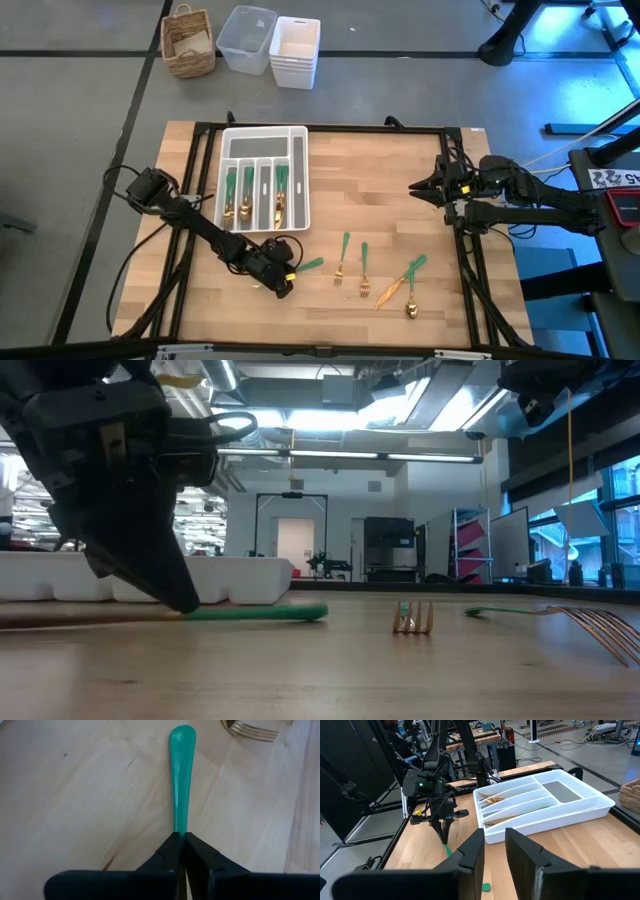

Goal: Sort silverware
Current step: Put the green knife into the white silverware tray

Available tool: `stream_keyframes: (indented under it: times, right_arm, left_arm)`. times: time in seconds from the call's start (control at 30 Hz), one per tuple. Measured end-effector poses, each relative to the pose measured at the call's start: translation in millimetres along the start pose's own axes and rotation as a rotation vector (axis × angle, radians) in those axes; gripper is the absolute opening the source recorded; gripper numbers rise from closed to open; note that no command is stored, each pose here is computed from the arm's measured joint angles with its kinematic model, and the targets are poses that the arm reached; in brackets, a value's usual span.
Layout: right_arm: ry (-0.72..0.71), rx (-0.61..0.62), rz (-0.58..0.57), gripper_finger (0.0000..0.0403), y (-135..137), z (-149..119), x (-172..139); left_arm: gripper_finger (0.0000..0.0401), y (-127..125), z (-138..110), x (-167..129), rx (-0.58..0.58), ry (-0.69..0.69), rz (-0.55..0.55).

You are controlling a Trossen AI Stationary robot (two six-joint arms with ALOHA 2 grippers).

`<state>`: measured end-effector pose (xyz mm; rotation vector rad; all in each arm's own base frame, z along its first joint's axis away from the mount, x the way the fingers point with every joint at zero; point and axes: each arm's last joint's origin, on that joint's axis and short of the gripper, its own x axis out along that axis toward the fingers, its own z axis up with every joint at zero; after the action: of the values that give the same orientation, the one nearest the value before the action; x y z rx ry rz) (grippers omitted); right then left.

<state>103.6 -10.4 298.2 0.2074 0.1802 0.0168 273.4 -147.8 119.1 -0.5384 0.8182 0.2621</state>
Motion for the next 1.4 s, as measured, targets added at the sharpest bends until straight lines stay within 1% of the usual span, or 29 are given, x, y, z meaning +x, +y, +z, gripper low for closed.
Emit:
stream_keyframes:
  times: [0.17, 0.37, 0.43, 0.57, 0.7, 0.83, 0.97, 1.2, 1.33, 1.4]
  right_arm:
    - [0.0, 0.0, 0.0, 0.0081, 0.0, 0.0, 0.0]
    - [0.007, 0.001, -0.001, 0.0081, -0.1, -0.7, 0.0]
    - [0.007, 0.001, -0.001, 0.0081, -0.1, -0.7, 0.0]
    - [0.007, 0.001, -0.001, 0.0081, -0.1, -0.7, 0.0]
    - [0.006, 0.001, -0.001, 0.0081, -0.1, -0.6, 0.0]
    - [0.007, 0.001, -0.001, 0.0081, -0.1, -0.6, 0.0]
    - [0.006, 0.001, -0.001, 0.0081, -0.1, -0.6, 0.0]
    - [0.006, 0.001, -0.001, 0.0081, -0.1, -0.6, 0.0]
    - [0.006, 0.001, -0.001, 0.0081, -0.1, -0.6, 0.0]
    - [0.006, 0.001, -0.001, 0.0081, -0.1, -0.6, 0.0]
  left_arm:
    - [0.0, 0.8, -0.5, 0.0, 0.004, 0.005, 0.007]
    - [0.0011, 0.0, -0.8, 0.0, 0.002, 0.019, -0.008]
    - [0.0016, -1.5, -0.5, -0.1, -0.015, 0.027, -0.03]
    - [0.004, -3.7, 0.2, -0.4, -0.052, 0.038, -0.057]
    - [0.0083, -3.4, 0.1, -0.4, -0.077, 0.04, -0.053]
    - [0.0122, -3.1, -0.1, -0.4, -0.01, 0.041, -0.052]
    - [0.0139, -0.4, -1.9, -0.4, 0.102, 0.058, -0.027]
    - [0.0133, 3.4, -4.0, -1.4, 0.239, 0.087, 0.01]
    - [0.0127, 4.4, -4.5, -1.6, 0.301, 0.096, 0.018]
    - [0.0125, 6.5, -5.6, -2.1, 0.303, 0.112, 0.039]
